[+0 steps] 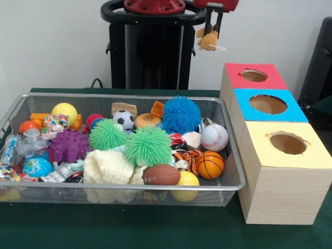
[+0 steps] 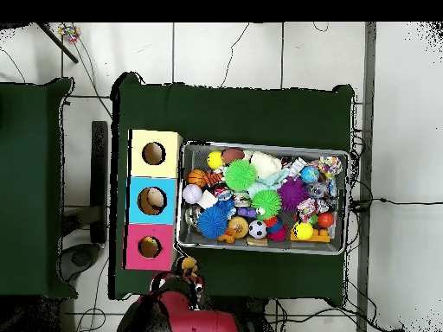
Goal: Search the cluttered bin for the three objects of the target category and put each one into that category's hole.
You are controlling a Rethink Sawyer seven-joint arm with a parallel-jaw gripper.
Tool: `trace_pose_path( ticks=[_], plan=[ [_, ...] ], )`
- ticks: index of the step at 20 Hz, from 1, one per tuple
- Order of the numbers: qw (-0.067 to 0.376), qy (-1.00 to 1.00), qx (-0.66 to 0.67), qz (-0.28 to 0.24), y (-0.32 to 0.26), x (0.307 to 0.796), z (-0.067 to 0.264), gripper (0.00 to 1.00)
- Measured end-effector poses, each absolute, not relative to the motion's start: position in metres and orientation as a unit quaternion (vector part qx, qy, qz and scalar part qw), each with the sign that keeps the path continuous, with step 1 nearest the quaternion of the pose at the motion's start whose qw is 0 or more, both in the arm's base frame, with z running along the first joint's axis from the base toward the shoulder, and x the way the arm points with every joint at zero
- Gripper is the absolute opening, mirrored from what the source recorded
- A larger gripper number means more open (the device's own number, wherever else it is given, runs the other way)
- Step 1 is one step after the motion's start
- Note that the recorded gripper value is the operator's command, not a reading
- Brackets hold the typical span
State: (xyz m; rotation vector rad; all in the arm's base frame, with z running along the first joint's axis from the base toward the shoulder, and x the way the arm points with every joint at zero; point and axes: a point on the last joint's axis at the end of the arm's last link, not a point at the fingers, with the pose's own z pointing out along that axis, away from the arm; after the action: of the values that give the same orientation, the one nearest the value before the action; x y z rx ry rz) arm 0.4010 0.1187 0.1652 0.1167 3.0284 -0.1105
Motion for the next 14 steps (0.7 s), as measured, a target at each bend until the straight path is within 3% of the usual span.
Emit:
trace_pose_path(
  ticks=[14],
  plan=[
    [0.018, 0.998, -0.045, -0.038, 0.178, 0.362, 0.132, 0.00]
  ],
)
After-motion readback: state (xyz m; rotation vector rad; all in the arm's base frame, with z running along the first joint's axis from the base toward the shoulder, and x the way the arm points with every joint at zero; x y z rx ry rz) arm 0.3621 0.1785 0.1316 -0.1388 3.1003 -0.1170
